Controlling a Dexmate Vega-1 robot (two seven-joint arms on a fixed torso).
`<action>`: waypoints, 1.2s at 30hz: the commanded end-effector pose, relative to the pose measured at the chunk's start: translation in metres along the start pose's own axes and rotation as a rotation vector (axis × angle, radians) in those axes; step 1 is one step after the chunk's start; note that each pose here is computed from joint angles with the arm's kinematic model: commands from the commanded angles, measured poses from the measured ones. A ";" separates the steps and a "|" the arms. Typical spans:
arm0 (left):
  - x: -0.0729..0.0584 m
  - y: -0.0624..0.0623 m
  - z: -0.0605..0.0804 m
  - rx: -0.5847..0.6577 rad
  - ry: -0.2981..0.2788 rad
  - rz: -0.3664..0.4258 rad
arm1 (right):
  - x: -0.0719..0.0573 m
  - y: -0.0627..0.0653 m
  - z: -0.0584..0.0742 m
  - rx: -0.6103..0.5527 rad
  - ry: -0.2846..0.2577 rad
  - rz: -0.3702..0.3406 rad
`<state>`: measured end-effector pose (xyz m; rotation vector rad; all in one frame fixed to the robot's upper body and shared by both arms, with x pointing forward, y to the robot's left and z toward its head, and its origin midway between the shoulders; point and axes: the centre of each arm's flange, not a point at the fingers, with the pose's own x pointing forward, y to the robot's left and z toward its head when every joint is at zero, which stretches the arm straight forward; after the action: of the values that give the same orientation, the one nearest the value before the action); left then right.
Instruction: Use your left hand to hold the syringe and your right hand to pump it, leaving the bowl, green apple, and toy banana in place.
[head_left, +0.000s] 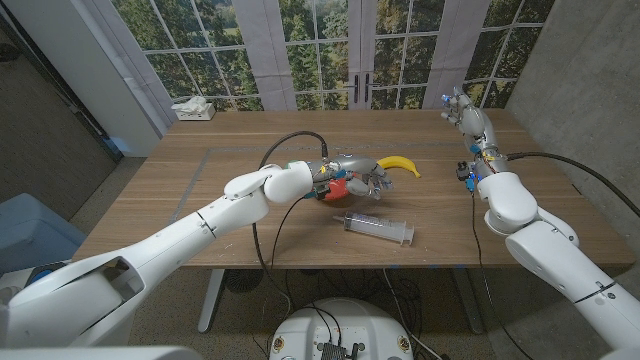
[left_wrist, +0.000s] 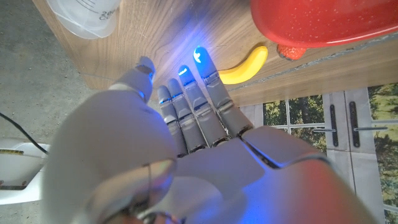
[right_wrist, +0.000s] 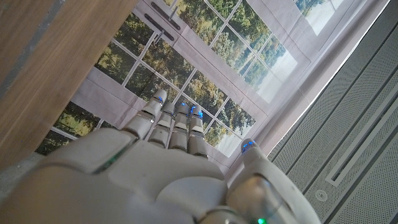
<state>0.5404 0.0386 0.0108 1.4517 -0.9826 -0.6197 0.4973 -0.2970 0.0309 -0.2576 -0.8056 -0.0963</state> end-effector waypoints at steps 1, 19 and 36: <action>-0.005 0.003 -0.001 0.062 0.017 0.059 | 0.005 0.002 -0.002 0.004 0.007 0.008; -0.022 0.012 -0.018 -0.053 0.028 0.235 | 0.020 0.010 -0.010 0.031 0.009 0.053; -0.038 0.016 -0.038 -0.273 0.020 0.406 | 0.021 0.011 -0.024 0.092 0.020 0.080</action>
<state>0.5459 0.0776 0.0232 1.1541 -1.0847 -0.4425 0.5249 -0.2912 0.0320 -0.2282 -0.7808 -0.0163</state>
